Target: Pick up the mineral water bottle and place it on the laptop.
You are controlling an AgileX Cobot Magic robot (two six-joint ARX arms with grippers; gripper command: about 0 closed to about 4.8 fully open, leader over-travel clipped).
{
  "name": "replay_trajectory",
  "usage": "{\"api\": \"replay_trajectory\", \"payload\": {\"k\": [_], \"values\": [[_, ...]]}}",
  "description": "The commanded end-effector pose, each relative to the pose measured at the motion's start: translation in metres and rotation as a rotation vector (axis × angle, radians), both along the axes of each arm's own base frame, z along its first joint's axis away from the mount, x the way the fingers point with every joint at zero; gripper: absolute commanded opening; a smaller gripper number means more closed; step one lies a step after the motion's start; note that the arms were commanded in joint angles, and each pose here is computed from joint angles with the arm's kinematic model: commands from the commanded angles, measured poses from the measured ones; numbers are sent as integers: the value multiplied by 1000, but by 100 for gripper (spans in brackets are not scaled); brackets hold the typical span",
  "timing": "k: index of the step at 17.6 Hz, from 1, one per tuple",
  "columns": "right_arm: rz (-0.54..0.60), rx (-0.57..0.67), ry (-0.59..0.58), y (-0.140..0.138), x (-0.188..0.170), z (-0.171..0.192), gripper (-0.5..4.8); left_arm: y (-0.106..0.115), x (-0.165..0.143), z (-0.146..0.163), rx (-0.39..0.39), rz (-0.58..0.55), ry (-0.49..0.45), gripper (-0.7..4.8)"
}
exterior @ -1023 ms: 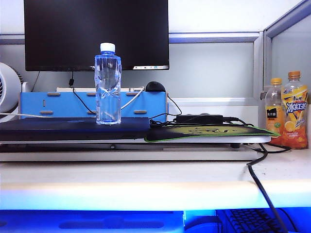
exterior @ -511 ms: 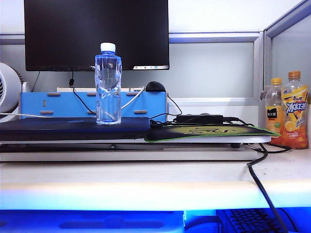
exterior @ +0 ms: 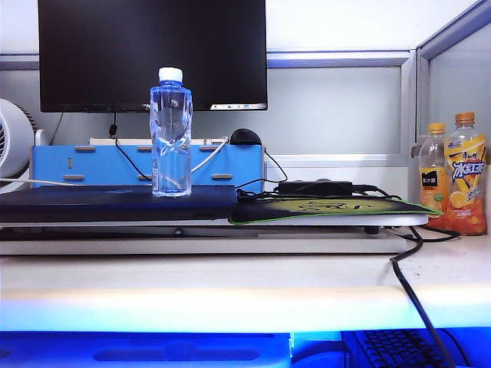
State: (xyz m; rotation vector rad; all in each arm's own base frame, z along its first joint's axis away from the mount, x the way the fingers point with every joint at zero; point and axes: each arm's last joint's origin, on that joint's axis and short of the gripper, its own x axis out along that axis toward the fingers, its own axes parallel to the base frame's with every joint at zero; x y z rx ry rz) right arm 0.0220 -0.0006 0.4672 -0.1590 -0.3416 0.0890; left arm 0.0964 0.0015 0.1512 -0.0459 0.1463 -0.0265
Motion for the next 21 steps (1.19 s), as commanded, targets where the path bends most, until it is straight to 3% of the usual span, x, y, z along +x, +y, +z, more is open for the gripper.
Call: {"api": "replay_trajectory", "payload": {"k": [1, 7, 10, 13, 19, 21], "values": [[-14, 3, -23, 14, 21, -41, 21, 0, 0, 0, 1, -4, 0, -2], [99, -173, 118, 30, 56, -149, 44, 0, 0, 0, 1, -4, 0, -2], [79, -128, 189, 25, 61, -188, 44, 0, 0, 0, 1, -3, 0, -2], [30, 4, 227, 15, 64, -225, 45, 0, 0, 0, 1, -4, 0, -2], [-90, 17, 302, 4, 68, -264, 45, 0, 0, 0, 1, -4, 0, -2], [-81, 62, 323, 4, 69, -272, 45, 0, 0, 0, 1, -4, 0, -2]]}}
